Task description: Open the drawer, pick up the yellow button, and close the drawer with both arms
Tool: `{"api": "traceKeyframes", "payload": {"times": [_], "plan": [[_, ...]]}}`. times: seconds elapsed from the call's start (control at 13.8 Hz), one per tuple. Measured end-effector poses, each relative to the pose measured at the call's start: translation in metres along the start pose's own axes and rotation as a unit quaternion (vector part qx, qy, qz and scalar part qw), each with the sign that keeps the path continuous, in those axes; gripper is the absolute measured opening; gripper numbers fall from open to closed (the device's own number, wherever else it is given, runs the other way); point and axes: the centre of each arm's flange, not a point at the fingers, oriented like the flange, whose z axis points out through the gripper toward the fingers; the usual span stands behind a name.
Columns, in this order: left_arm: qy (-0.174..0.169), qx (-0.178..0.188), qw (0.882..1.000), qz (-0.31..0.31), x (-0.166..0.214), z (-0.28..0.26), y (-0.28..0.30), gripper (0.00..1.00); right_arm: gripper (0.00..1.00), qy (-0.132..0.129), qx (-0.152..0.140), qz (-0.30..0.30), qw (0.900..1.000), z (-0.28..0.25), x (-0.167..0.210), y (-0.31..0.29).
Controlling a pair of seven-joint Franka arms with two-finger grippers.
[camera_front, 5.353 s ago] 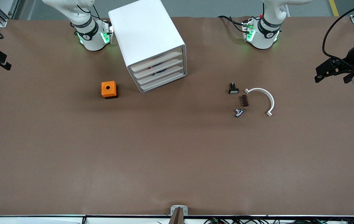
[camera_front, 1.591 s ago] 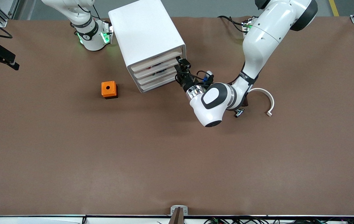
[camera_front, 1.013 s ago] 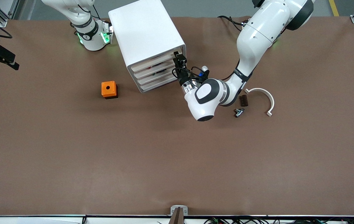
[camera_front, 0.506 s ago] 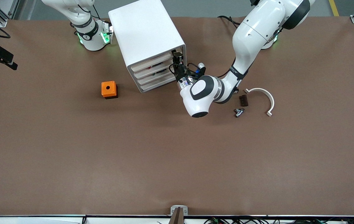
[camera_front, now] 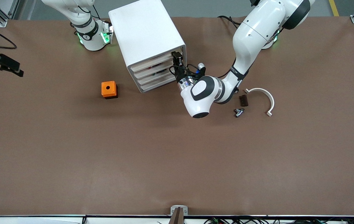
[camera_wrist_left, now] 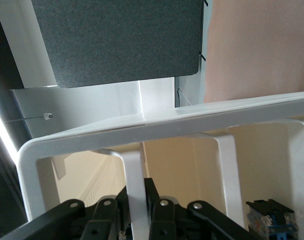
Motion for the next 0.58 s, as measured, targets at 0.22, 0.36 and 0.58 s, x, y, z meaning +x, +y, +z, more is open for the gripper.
{"api": "traceKeyframes", "payload": {"times": [0.22,0.36,0.58], "plan": [[-0.017,-0.002,1.0,-0.004,0.006,-0.017,0.002,0.11,1.0,-0.045,0.0,0.001,0.999,0.062,0.045,0.004],[-0.039,-0.006,0.999,-0.006,0.015,-0.04,0.003,0.11,0.99,-0.046,0.001,0.005,0.999,0.073,0.058,0.0],[-0.068,-0.011,0.998,-0.007,0.028,-0.071,0.004,0.11,1.0,-0.037,0.038,0.057,0.997,0.065,0.061,-0.036]]}}
